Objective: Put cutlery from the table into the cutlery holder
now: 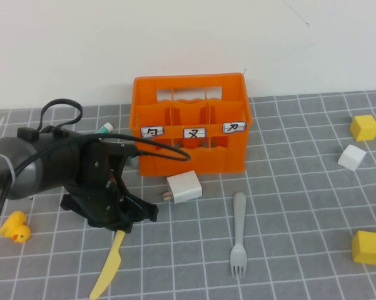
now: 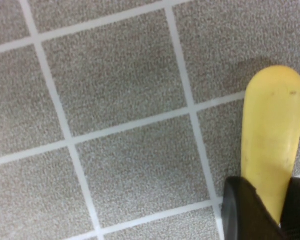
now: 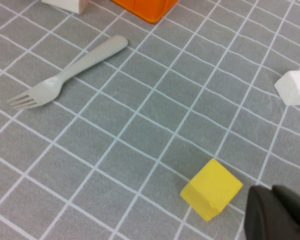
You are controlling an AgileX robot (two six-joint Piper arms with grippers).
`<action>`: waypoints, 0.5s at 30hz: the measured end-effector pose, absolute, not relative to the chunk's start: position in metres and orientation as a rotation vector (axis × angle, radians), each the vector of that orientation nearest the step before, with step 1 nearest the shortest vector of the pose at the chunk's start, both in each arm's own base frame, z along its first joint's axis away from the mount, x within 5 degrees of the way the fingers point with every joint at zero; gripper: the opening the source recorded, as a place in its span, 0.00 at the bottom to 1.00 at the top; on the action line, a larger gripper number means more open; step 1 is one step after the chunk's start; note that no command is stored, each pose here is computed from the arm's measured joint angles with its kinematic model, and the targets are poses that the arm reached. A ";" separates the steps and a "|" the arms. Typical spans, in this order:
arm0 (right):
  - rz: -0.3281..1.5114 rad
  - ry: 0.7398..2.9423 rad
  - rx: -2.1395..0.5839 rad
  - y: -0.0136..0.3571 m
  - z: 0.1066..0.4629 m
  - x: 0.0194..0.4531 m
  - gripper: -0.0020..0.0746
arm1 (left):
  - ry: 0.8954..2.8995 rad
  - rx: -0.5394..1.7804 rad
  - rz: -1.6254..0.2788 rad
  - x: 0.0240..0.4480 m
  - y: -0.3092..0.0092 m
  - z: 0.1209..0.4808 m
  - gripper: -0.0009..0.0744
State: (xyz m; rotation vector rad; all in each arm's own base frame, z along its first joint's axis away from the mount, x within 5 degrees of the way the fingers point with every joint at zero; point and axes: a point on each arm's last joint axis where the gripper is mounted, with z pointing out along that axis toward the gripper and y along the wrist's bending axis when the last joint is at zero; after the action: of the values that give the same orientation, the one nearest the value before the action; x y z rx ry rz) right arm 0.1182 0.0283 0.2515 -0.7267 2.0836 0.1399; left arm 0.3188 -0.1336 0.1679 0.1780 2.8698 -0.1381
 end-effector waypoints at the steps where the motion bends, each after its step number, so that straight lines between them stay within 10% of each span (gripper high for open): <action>1: 0.140 2.084 -0.727 0.028 0.251 0.118 0.02 | 2.864 0.181 -0.137 0.318 -0.133 0.169 0.19; 15: 0.140 2.084 -0.727 0.028 0.251 0.118 0.02 | 2.636 0.187 -0.206 0.303 -0.125 0.239 0.19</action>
State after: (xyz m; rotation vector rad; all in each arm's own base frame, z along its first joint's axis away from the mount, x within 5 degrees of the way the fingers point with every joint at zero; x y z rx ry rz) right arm 0.1182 0.0283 0.2515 -0.7267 2.0836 0.1399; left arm 0.3031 -0.1255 0.2393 0.1874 2.6356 -0.2061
